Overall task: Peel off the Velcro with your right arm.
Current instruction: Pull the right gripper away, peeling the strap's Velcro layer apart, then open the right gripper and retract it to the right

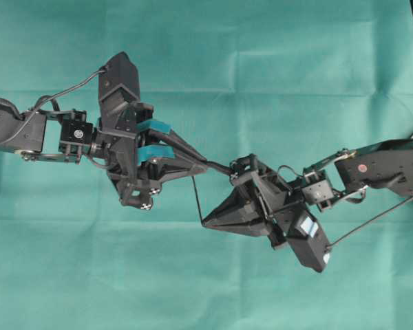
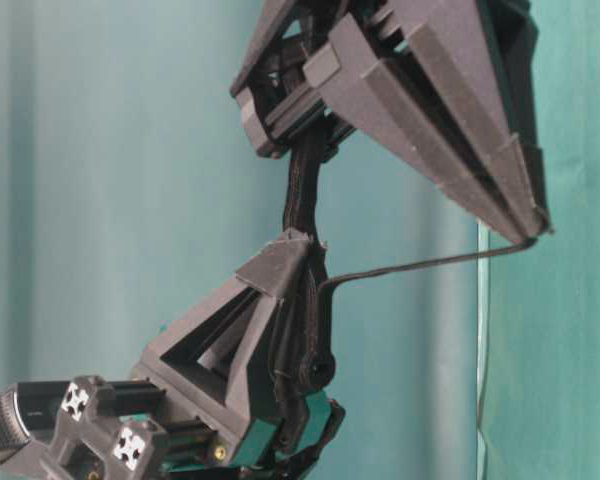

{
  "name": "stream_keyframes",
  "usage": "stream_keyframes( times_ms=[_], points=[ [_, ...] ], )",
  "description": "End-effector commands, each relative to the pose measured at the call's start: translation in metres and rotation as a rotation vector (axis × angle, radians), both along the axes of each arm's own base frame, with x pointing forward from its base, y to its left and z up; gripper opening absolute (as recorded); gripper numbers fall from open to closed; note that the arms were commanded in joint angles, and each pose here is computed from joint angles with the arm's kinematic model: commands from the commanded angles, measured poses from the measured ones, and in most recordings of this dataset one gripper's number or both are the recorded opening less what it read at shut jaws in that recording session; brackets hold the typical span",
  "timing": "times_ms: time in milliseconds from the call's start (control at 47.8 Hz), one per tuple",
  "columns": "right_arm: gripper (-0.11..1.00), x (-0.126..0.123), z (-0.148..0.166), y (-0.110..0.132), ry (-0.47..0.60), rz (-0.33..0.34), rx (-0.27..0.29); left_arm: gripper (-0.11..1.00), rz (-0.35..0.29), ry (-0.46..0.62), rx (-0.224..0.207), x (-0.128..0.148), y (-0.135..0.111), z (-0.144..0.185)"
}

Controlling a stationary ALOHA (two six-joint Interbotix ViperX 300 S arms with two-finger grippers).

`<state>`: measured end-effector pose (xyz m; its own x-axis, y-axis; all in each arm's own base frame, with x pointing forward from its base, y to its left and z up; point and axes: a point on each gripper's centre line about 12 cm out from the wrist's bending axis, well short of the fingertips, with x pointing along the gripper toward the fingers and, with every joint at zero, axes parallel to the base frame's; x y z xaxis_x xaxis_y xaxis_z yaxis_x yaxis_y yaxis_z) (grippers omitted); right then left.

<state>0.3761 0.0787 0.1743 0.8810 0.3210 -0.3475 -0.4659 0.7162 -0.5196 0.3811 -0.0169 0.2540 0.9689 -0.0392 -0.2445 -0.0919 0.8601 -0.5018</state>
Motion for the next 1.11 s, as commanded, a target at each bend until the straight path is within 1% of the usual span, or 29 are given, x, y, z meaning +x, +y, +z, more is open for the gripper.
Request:
stream_keyframes(
  times_ms=[0,125,439,502,565,586,690,711,857,1087],
  points=[
    [-0.09,0.002,0.015,0.005,-0.034,0.005,0.019,0.10,0.007,-0.043,-0.003,0.000,0.002,0.013],
    [-0.09,0.002,0.014,0.003,-0.028,-0.004,0.028,0.10,0.005,-0.041,-0.002,0.000,0.002,0.012],
    [-0.09,-0.004,0.016,0.002,-0.020,-0.010,0.021,0.10,0.006,-0.040,-0.003,-0.003,0.002,0.011],
    [-0.05,-0.006,0.019,0.001,-0.026,-0.010,0.022,0.10,0.006,-0.040,-0.003,-0.003,0.002,0.011],
    [0.02,-0.007,0.020,0.001,-0.027,-0.011,0.023,0.10,0.004,-0.038,-0.003,-0.003,0.001,0.011],
    [0.05,-0.008,0.019,0.001,-0.025,-0.011,0.024,0.10,0.004,-0.038,-0.003,-0.004,0.001,0.011],
    [0.27,-0.010,0.020,0.000,-0.026,-0.017,0.031,0.10,0.001,-0.037,-0.003,-0.004,0.000,0.010],
    [0.29,-0.010,0.020,0.000,-0.026,-0.019,0.033,0.10,0.001,-0.037,-0.003,-0.005,0.000,0.010],
    [0.31,-0.014,0.021,-0.001,-0.024,-0.028,0.042,0.10,-0.004,-0.037,-0.003,-0.006,-0.001,0.011],
    [0.31,-0.027,0.022,-0.005,-0.021,-0.042,0.055,0.10,-0.011,-0.032,-0.003,-0.014,-0.004,0.009]
  ],
)
